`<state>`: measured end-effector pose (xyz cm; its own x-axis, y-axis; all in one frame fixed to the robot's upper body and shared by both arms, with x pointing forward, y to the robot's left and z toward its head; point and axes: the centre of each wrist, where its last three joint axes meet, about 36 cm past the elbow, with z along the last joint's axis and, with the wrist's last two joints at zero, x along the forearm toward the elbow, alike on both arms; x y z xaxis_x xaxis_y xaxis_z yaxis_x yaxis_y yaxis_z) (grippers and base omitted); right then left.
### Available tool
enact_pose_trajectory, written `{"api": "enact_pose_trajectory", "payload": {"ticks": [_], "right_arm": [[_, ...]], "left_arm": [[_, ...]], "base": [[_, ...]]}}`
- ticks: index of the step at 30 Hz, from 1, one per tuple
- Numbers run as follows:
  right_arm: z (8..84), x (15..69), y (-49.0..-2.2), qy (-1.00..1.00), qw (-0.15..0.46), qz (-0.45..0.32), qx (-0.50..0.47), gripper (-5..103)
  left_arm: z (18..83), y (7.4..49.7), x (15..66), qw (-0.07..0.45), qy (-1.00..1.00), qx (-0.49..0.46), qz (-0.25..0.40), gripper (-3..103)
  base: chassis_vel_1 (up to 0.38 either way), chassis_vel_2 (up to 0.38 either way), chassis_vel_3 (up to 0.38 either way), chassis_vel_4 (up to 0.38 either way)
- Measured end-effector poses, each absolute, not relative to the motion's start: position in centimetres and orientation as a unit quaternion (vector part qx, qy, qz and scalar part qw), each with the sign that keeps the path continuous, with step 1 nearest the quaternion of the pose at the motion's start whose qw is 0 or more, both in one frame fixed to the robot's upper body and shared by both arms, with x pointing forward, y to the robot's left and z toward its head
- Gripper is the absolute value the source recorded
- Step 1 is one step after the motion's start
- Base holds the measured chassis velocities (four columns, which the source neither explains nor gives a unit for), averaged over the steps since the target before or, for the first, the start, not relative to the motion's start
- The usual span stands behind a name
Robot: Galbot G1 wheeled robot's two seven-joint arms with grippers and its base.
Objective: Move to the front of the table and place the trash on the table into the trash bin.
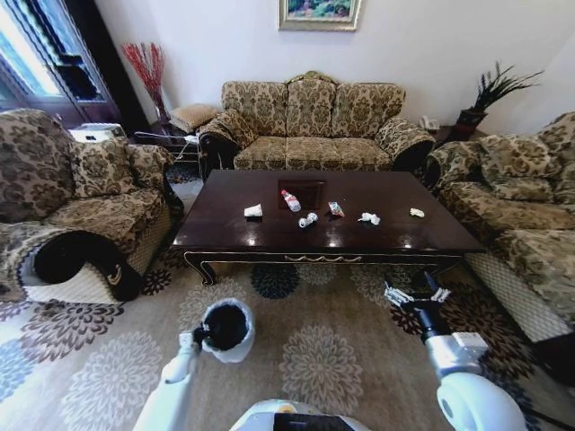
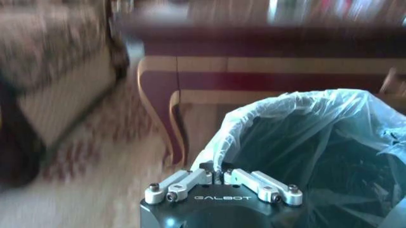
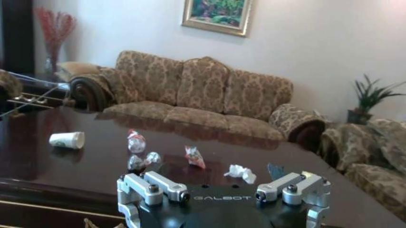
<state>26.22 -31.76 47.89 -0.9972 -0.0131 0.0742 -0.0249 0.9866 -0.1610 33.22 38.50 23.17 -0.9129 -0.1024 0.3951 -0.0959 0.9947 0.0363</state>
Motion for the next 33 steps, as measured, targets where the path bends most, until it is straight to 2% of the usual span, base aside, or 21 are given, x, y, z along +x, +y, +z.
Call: {"api": "enact_pose_trajectory", "payload": {"ticks": [3,4,6,12,17,21,33], "right_arm": [[49.5,27.4,-31.7,-0.997,0.030,0.071,0.026,100],[49.5,27.4,-31.7,-0.997,0.030,0.071,0.026,100],[51.6,28.5,-30.9,-0.997,0.015,0.058,0.045,100],[52.8,28.9,-30.6,-0.998,0.000,0.047,0.050,100],[53.5,28.8,-30.7,-0.998,-0.007,0.046,0.040,100],[53.9,28.3,-30.9,-0.997,-0.003,0.055,0.049,100],[53.7,28.0,-30.9,-0.997,-0.007,0.045,0.064,100]], "left_arm": [[30.5,38.8,33.0,0.121,-0.992,0.035,-0.005,3],[30.5,38.8,33.0,0.121,-0.992,0.035,-0.005,3],[38.5,38.6,31.7,0.047,-0.999,0.023,-0.012,3],[44.7,37.5,29.7,0.017,-0.999,0.018,-0.037,3],[50.5,34.2,28.3,-0.034,-0.997,0.051,-0.046,3],[52.4,32.6,27.5,-0.064,-0.995,0.058,-0.047,3],[52.8,31.2,25.6,-0.074,-0.993,0.076,-0.048,3]], "base": [[0.000,0.000,0.000,0.000],[0.000,0.000,0.000,0.000],[0.000,0.000,0.000,0.000],[0.000,0.000,0.000,0.000],[0.000,0.000,0.000,0.000],[0.000,0.000,0.000,0.000],[-0.038,0.051,0.042,-0.044]]}}
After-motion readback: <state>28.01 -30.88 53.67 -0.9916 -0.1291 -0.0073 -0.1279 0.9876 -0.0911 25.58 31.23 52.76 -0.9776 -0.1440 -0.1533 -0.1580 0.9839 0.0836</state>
